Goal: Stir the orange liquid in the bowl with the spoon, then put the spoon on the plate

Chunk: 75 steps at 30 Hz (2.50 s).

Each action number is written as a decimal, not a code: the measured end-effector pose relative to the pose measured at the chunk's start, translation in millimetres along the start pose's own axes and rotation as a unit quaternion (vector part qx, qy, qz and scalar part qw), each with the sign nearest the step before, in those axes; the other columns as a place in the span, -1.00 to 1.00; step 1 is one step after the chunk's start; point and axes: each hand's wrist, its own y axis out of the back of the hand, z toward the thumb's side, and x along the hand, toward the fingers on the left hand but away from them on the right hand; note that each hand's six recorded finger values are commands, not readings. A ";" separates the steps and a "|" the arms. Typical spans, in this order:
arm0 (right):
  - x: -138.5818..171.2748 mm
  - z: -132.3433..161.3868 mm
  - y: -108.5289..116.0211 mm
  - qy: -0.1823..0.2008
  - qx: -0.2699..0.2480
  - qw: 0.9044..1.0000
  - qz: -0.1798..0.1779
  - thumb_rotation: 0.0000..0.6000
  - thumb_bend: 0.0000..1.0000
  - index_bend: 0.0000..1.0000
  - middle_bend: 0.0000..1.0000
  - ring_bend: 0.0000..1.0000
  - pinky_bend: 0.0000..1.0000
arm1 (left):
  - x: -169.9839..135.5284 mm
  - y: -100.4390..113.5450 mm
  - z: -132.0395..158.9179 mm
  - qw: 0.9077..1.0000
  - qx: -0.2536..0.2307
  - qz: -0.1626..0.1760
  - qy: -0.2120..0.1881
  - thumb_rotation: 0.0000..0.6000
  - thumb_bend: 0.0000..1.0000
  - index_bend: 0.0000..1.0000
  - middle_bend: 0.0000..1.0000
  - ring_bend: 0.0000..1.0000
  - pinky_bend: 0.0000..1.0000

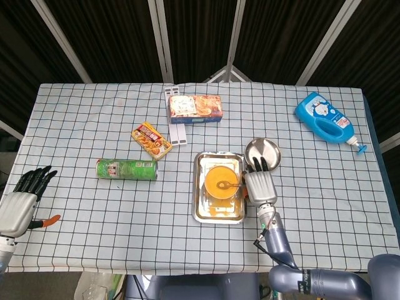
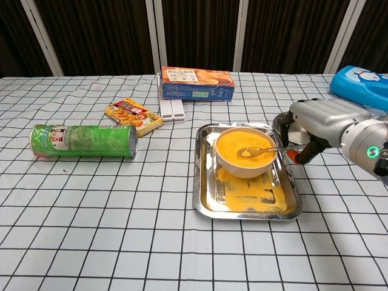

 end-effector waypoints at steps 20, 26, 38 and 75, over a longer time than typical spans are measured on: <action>0.4 1.6 -2.3 0.001 0.001 1.000 -0.001 1.00 -0.01 0.10 -0.12 -0.61 -1.00 | -0.2 -0.1 -0.3 1.000 -0.002 -0.001 0.001 1.00 -1.00 -1.00 -1.00 -1.00 -1.00; -0.1 2.3 -1.0 0.002 -0.001 1.000 -0.006 1.00 -0.01 0.13 -0.04 -0.54 -1.00 | 0.0 -0.2 -0.3 1.000 -0.002 -0.001 0.001 1.00 -1.00 -1.00 -1.00 -1.00 -1.00; 0.1 1.8 -0.3 0.001 0.000 1.000 -0.008 1.00 0.07 0.19 0.02 -0.49 -1.00 | 0.0 -0.4 -0.2 1.000 -0.002 -0.001 0.001 1.00 -1.00 -1.00 -1.00 -1.00 -1.00; 1.5 4.8 1.5 0.006 0.013 1.000 -0.012 1.00 0.35 0.33 0.12 -0.44 -1.00 | 0.0 -0.2 -0.1 1.000 -0.003 -0.001 0.001 1.00 -1.00 -1.00 -1.00 -1.00 -1.00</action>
